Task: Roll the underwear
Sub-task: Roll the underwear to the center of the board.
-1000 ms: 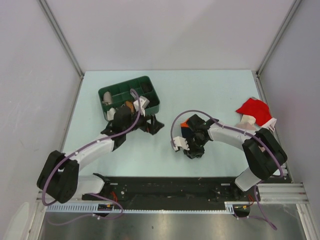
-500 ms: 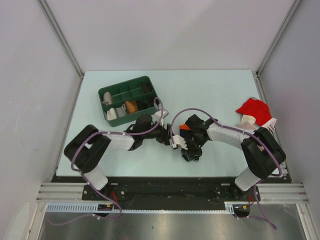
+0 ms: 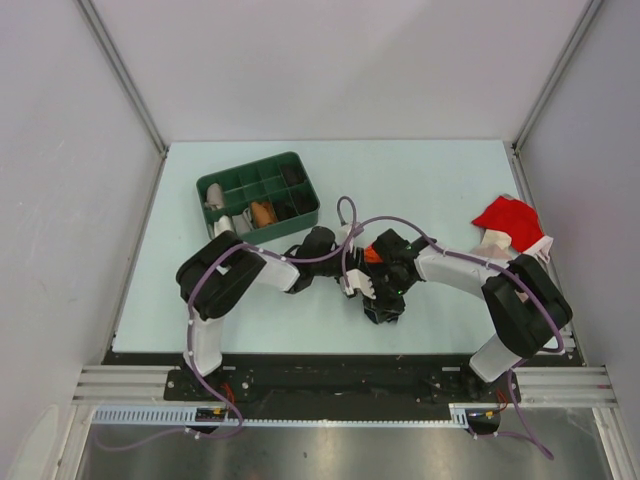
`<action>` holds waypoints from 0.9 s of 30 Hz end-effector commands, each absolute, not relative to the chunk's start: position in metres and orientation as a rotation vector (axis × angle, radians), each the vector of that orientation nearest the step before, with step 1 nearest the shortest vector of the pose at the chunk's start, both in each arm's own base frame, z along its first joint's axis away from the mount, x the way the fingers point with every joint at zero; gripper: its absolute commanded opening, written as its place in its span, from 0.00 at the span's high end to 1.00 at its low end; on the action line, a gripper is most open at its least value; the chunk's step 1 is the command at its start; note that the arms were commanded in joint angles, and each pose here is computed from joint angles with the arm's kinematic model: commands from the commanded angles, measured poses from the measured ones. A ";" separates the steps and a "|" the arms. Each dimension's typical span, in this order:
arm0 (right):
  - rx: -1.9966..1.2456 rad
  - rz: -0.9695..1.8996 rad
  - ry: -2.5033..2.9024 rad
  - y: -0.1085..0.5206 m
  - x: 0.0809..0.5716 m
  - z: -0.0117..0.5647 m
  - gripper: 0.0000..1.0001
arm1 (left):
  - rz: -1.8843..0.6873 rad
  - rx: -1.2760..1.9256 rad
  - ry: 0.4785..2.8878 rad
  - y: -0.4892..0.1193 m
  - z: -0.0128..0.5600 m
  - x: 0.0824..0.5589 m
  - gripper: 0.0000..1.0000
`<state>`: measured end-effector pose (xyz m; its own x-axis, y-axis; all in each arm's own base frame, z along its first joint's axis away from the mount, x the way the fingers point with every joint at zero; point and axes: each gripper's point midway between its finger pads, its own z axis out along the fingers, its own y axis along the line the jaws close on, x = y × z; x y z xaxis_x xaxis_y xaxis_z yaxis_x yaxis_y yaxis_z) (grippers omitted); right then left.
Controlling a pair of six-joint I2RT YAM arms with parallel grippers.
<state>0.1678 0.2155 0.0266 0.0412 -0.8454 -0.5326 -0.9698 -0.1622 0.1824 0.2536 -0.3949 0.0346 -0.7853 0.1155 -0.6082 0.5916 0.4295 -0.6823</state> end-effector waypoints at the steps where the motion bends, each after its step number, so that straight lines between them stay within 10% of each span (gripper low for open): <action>1: -2.059 0.797 1.849 0.217 0.167 0.037 0.71 | -1.246 0.559 2.315 -0.393 0.016 0.258 0.54; 13: -2.117 0.672 1.451 0.196 0.158 0.117 0.26 | -1.187 0.531 2.412 -0.385 -0.003 0.255 0.56; 27: -2.248 0.340 1.389 0.198 0.173 0.040 0.19 | -1.206 0.518 2.416 -0.389 0.000 0.257 0.56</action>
<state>0.1484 0.1906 0.0480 0.4271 -0.7530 -0.5006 -0.9004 -0.4050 -0.1591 0.2604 -0.3984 0.0301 -0.8204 0.1290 -0.5571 0.5431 0.4808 -0.6884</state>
